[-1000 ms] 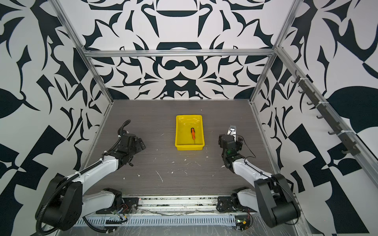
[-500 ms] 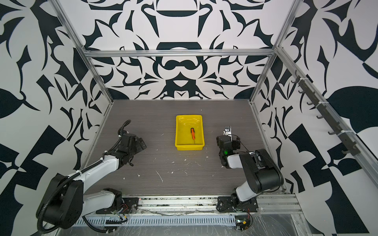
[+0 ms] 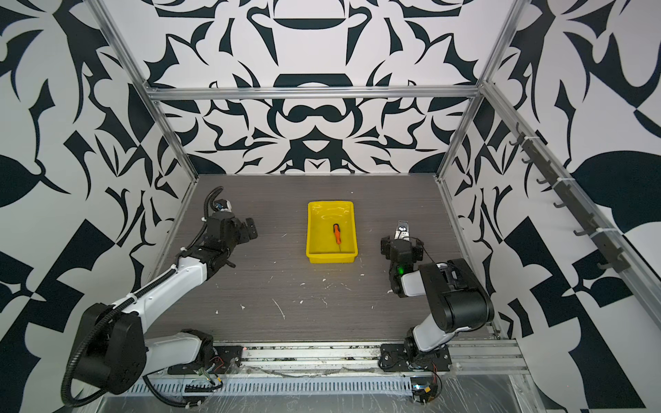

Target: Put the screwdriver in the bin

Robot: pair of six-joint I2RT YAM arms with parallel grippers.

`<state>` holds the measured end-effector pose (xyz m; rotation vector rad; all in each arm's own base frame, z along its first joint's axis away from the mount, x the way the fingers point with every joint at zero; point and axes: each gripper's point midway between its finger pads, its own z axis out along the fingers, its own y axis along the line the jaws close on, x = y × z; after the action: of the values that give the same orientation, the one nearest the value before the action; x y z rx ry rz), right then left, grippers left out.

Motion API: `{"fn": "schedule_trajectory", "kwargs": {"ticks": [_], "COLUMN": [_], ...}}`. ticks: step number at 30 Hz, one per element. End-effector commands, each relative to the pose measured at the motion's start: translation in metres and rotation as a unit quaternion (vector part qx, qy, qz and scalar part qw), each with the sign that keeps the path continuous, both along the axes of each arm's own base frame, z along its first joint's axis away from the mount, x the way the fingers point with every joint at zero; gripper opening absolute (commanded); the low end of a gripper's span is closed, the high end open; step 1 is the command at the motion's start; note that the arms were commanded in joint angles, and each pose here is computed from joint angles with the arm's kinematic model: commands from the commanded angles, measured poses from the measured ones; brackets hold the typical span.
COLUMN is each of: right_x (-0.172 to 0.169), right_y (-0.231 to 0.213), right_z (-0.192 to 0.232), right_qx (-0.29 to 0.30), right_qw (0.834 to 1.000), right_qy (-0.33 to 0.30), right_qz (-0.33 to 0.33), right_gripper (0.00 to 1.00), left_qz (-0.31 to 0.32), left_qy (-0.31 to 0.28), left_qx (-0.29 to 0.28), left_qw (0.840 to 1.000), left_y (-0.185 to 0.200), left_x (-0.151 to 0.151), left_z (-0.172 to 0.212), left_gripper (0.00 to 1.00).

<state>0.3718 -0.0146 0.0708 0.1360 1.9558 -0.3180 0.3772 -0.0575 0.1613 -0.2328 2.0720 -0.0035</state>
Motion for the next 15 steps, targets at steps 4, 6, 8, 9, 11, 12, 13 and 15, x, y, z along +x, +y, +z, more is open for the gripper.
{"fn": "schedule_trajectory", "kwargs": {"ticks": [4,6,8,9,11,12,13,15], "right_x": [0.008,0.008,0.008,0.008,0.008,0.008,0.008,0.008], "right_y": [0.004,0.005,0.004,0.005,0.004,0.004,0.004,0.004], "right_z": [0.015,0.015,0.016,0.015,0.016,0.016,0.016,0.016], "right_qx": [0.004,0.004,0.004,0.004,0.005,0.005,0.004,0.005], "right_qw": [1.000,1.000,0.999,1.000,0.999,0.999,0.999,0.999], "right_qy": [-0.030,-0.029,-0.030,-0.030,-0.030,-0.031,-0.030,-0.030], "right_qz": [0.009,0.009,0.009,0.009,0.009,0.009,0.009,0.009], "right_gripper": [1.00,1.00,1.00,1.00,1.00,1.00,1.00,1.00], "left_qz": [0.117,0.062,0.014,0.004,0.007,0.011,0.014,0.012], "left_qy": [-0.048,-0.049,-0.060,-0.063,-0.066,-0.065,-0.067,-0.077], "left_qx": [0.125,0.131,0.153,0.166,0.177,0.174,0.169,0.152], "left_qw": [0.984,0.988,0.986,0.984,0.982,0.982,0.983,0.985], "left_y": [0.060,0.047,0.035,0.034,0.040,0.045,0.048,0.053], "left_x": [-0.007,-0.002,0.001,0.001,0.002,0.003,0.003,0.003], "left_z": [0.003,-0.002,-0.012,-0.016,-0.020,-0.023,-0.025,-0.031], "left_gripper": [1.00,1.00,1.00,1.00,1.00,1.00,1.00,1.00]}}
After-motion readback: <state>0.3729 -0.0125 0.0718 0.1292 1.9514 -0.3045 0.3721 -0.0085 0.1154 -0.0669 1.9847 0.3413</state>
